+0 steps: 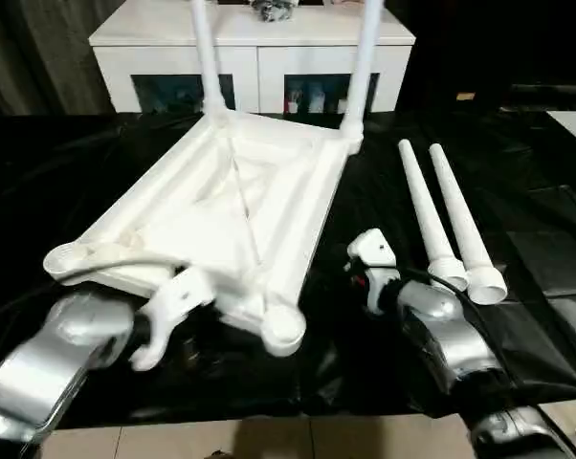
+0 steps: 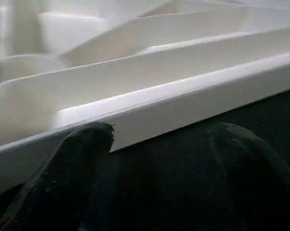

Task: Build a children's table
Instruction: Rotate table base

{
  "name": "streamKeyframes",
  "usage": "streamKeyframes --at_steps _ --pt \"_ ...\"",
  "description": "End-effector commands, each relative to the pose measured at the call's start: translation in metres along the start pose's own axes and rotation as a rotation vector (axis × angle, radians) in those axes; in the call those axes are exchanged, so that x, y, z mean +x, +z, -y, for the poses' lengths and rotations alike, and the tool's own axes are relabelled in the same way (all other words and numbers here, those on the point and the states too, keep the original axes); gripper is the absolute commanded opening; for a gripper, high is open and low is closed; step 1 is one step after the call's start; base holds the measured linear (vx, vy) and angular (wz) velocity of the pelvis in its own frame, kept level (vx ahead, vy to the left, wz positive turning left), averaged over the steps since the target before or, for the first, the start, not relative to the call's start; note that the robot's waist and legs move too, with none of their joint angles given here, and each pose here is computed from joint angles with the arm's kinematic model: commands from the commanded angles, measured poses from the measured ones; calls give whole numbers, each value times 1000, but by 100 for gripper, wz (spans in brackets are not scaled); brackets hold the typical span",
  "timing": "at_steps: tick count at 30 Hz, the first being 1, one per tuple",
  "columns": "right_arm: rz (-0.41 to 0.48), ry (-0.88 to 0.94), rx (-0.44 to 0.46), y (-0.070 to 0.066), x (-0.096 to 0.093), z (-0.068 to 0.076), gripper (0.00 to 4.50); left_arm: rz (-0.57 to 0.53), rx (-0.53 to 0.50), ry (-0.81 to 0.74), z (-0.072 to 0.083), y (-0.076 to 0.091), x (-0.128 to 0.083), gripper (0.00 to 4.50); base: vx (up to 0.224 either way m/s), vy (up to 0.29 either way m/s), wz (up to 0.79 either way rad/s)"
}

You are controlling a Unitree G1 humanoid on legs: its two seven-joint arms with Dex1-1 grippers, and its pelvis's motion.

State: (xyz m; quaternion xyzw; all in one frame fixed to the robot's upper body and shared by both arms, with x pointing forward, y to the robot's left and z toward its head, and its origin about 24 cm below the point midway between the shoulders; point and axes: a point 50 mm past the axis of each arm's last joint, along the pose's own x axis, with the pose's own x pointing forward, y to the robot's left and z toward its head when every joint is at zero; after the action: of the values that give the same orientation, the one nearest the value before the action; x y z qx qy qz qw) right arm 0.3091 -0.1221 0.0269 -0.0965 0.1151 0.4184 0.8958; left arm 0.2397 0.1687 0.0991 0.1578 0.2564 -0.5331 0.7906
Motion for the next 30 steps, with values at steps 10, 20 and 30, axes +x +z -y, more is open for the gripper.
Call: streamKeyframes --at_steps 10,20,30 --pt "-110 219 -184 13 -47 18 387 -26 243 54 -28 31 -6 445 0 0 0" --pt "-167 356 -230 30 -69 16 387 -258 271 -78 -48 -10 11 445 0 0 0" --pt "-174 364 -227 36 -73 14 387 -223 272 10 -67 -11 31 384 0 0 0"
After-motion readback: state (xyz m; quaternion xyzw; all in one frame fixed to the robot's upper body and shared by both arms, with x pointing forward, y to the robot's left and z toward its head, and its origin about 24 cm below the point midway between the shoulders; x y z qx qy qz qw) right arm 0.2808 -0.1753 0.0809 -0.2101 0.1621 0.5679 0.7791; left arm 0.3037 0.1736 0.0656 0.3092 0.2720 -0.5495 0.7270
